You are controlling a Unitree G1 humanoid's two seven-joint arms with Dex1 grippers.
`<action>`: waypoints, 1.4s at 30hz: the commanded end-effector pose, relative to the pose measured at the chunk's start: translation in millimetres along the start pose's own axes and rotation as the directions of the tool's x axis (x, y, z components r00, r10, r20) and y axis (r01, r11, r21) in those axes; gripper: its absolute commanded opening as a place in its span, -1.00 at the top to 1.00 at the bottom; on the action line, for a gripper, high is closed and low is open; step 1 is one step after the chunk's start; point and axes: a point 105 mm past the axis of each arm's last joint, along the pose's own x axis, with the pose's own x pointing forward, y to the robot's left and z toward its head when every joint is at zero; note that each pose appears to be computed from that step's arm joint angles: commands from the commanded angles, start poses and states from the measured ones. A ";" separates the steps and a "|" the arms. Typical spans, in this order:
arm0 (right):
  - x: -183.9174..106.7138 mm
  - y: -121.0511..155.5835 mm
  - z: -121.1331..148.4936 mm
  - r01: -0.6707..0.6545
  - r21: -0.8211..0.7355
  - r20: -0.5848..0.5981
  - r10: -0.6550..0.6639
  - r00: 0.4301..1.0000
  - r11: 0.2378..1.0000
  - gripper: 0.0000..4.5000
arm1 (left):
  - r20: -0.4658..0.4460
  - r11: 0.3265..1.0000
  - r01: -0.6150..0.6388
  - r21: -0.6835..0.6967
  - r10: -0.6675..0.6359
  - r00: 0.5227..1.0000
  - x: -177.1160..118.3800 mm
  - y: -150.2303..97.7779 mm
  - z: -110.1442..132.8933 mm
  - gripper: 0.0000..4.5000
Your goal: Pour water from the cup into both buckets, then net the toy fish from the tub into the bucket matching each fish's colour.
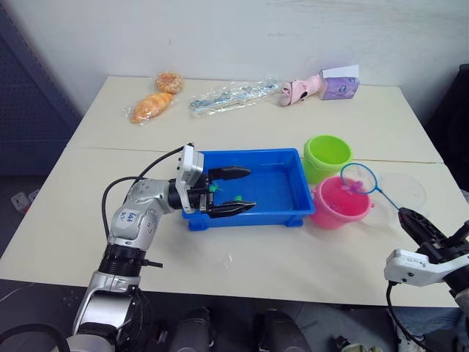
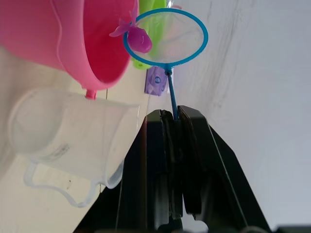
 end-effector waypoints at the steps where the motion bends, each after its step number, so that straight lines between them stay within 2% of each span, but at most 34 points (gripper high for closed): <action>1: -4.0 -44.5 -12.8 0.142 -0.032 -0.054 -0.144 0.988 0.989 1.00 | 0.022 1.000 0.001 0.030 -0.001 1.000 1.6 0.4 6.8 -0.97; 4: -4.9 -34.2 -12.8 0.115 -0.003 -0.055 -0.115 0.992 0.993 1.00 | 0.019 1.000 -0.002 0.026 0.002 1.000 0.4 -0.4 4.1 -0.97; 7: -5.3 16.4 -10.1 -0.063 0.058 -0.054 0.066 0.996 0.996 1.00 | 0.020 1.000 -0.003 0.021 0.003 1.000 1.3 -1.9 2.2 -0.97; 8: -5.7 18.0 -8.3 -0.062 0.069 -0.051 0.065 0.997 0.996 1.00 | 0.020 1.000 -0.003 0.021 0.002 1.000 1.5 -2.2 2.1 -0.97; 12: -2.4 -18.9 -7.0 0.050 0.013 -0.038 -0.049 0.998 0.999 1.00 | 0.025 0.999 -0.017 0.027 0.016 1.000 -0.3 0.8 4.3 -0.97; 19: -0.5 -21.8 -10.8 0.063 0.002 -0.039 -0.063 0.997 0.998 1.00 | 0.030 0.999 -0.018 0.029 0.018 0.999 1.5 0.4 4.2 -0.97; 22: -0.2 -37.3 -5.6 0.163 -0.029 -0.020 -0.164 0.986 0.986 1.00 | 0.029 0.999 -0.024 0.031 0.023 0.999 -0.2 0.3 5.1 -0.97; 25: 1.2 12.8 -5.0 -0.022 0.022 -0.032 0.023 0.999 1.000 1.00 | 0.031 0.999 -0.033 0.025 0.032 0.999 -2.1 0.5 4.4 -0.97; 26: 0.3 19.0 -0.9 -0.041 0.015 -0.012 0.042 0.999 0.999 1.00 | 0.027 0.999 -0.029 0.024 0.029 0.999 -2.0 -0.2 3.1 -0.97; 32: -6.4 -40.5 -14.7 0.139 -0.054 -0.046 -0.141 0.989 0.989 1.00 | 0.044 0.999 -0.038 0.034 0.036 0.998 0.2 1.2 5.6 -0.97; 35: -11.6 -54.0 -14.7 0.183 -0.070 -0.038 -0.186 0.982 0.981 1.00 | 0.048 0.999 -0.038 0.032 0.036 0.998 1.2 -0.6 4.7 -0.97; 38: -7.7 -39.5 -18.3 0.154 -0.047 -0.070 -0.157 0.985 0.987 1.00 | 0.048 0.999 -0.040 0.026 0.039 0.998 0.9 -1.1 3.1 -0.97; 40: -3.2 7.7 -15.2 -0.017 0.031 -0.078 0.019 0.997 0.999 1.00 | 0.047 0.999 -0.040 0.023 0.039 0.998 1.5 -0.6 1.7 -0.97; 42: -1.2 15.8 -2.5 -0.036 0.024 -0.029 0.037 0.999 0.999 1.00 | 0.046 0.999 -0.038 0.024 0.037 0.998 1.9 -0.2 1.0 -0.97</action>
